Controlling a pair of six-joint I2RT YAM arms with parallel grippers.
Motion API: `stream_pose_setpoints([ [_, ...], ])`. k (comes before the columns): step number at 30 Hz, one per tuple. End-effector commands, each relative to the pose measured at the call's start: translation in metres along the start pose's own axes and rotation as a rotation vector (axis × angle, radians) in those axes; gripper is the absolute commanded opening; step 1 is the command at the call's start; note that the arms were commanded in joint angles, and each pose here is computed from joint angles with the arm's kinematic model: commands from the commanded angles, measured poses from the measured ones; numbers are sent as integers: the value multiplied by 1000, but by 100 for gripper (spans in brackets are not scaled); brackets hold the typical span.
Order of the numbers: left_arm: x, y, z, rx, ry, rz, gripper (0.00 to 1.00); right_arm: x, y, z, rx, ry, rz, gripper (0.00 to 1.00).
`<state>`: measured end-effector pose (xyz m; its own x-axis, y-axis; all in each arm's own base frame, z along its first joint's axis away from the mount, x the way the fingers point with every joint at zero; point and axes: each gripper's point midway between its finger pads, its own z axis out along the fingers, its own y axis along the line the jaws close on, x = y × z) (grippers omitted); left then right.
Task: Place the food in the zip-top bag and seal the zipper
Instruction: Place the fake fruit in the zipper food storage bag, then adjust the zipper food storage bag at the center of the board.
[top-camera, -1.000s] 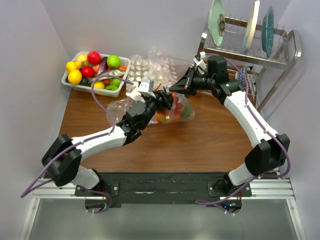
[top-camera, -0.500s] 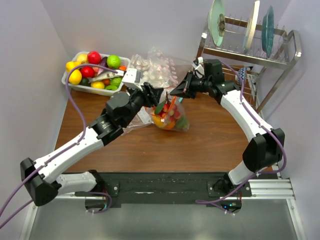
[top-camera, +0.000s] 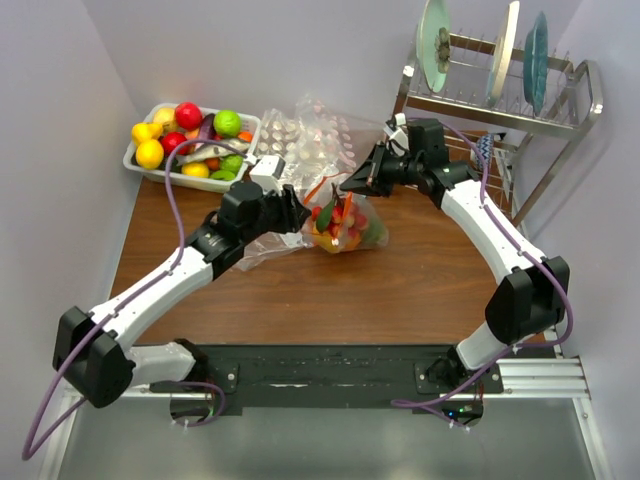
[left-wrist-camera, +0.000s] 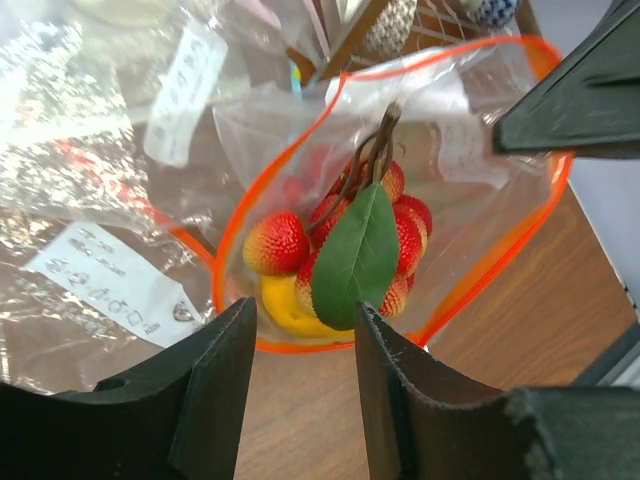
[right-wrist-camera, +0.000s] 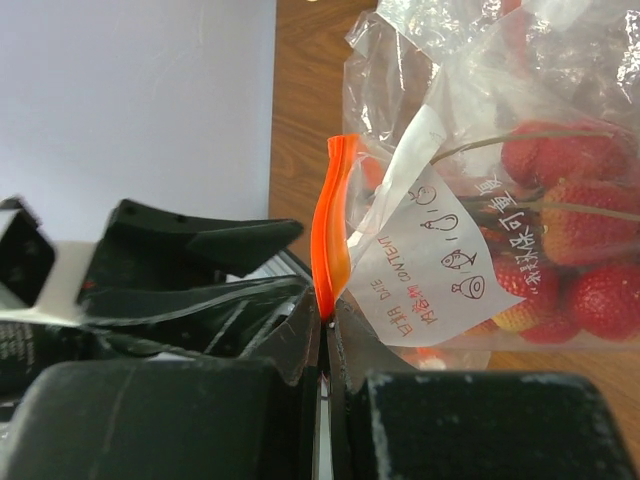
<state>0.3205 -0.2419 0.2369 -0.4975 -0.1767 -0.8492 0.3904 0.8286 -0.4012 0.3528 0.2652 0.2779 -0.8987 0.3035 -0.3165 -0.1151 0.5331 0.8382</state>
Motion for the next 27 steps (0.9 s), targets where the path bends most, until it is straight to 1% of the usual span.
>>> stream_pose_setpoints([
  [1,5,-13,7,88,24,-32,47,-2,20,-12,-56,-26,-53,0],
  [4,14,-4,12,56,27,-42,45,-1,21,-13,-58,-26,-54,0],
  [8,21,11,16,-10,30,-36,44,0,22,-14,-60,-24,-57,0],
  [11,25,15,16,-25,36,-35,45,0,21,-15,-58,-24,-59,0],
  [15,22,31,15,-115,29,-24,47,1,20,-15,-55,-23,-60,0],
  [17,22,34,19,-136,41,-16,47,1,20,-15,-54,-23,-59,0],
  [23,42,41,34,-161,114,-11,47,2,21,-16,-57,-23,-59,0],
  [25,48,47,38,-184,126,-18,43,2,21,-17,-58,-24,-62,0],
  [26,51,49,38,-188,131,-19,39,1,22,-17,-58,-24,-62,0],
  [27,51,48,39,-182,124,-20,22,2,22,-17,-58,-24,-65,0],
])
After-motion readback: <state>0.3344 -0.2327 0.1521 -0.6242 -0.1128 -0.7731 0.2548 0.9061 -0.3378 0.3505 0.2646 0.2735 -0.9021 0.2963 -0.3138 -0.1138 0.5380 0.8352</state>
